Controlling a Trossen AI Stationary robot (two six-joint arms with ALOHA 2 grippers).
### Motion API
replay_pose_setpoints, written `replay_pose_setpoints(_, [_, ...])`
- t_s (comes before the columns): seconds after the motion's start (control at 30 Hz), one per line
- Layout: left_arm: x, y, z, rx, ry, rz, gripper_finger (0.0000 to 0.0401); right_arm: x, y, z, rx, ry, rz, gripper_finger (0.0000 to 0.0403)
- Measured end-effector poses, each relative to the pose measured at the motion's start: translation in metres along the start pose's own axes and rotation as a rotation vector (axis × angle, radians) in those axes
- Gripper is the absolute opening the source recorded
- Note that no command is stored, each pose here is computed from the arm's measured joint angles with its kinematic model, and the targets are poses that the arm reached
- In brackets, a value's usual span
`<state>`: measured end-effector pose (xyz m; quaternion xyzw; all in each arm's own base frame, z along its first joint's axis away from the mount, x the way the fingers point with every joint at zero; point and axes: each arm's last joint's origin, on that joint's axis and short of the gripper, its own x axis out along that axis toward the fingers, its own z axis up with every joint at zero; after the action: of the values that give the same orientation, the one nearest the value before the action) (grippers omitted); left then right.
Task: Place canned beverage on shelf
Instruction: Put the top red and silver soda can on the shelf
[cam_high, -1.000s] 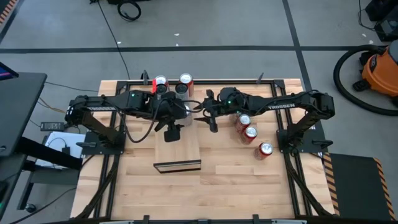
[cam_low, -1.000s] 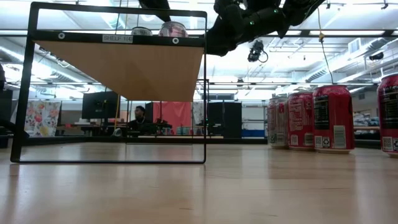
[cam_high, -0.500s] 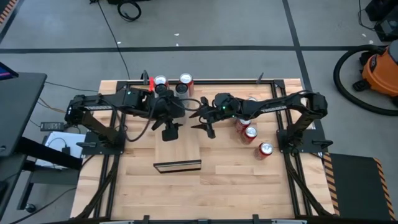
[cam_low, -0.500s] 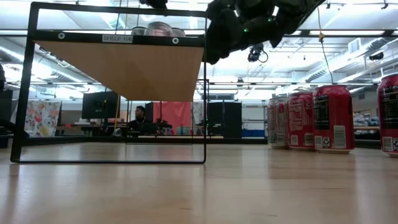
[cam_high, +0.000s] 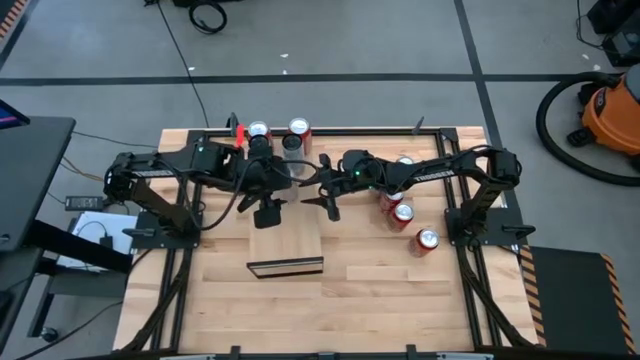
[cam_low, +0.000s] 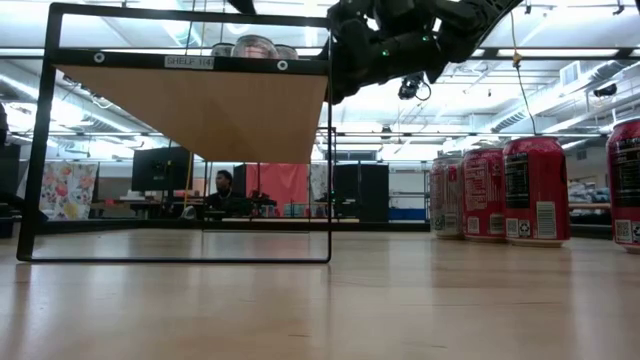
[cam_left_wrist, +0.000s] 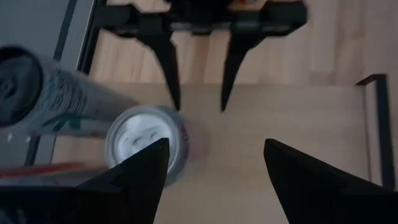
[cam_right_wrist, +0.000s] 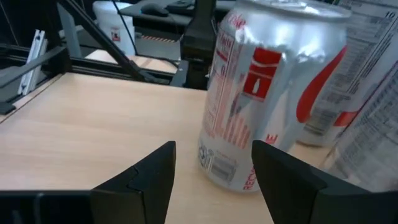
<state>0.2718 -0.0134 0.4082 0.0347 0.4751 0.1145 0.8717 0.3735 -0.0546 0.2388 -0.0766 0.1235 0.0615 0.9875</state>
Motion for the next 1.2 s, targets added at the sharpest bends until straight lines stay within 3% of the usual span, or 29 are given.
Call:
replay_pose_setpoints(0.37, [0.013, 0.002, -0.012, 0.100, 0.107, 0.130, 0.0272, 0.002, 0.009, 0.002, -0.038, -0.009, 0.059, 0.0221])
replay_pose_setpoints(1.2, [0.017, -0.002, -0.006, 0.014, 0.053, 0.039, 0.0272, -0.002, -0.008, 0.009, -0.036, -0.095, -0.047, 0.0221])
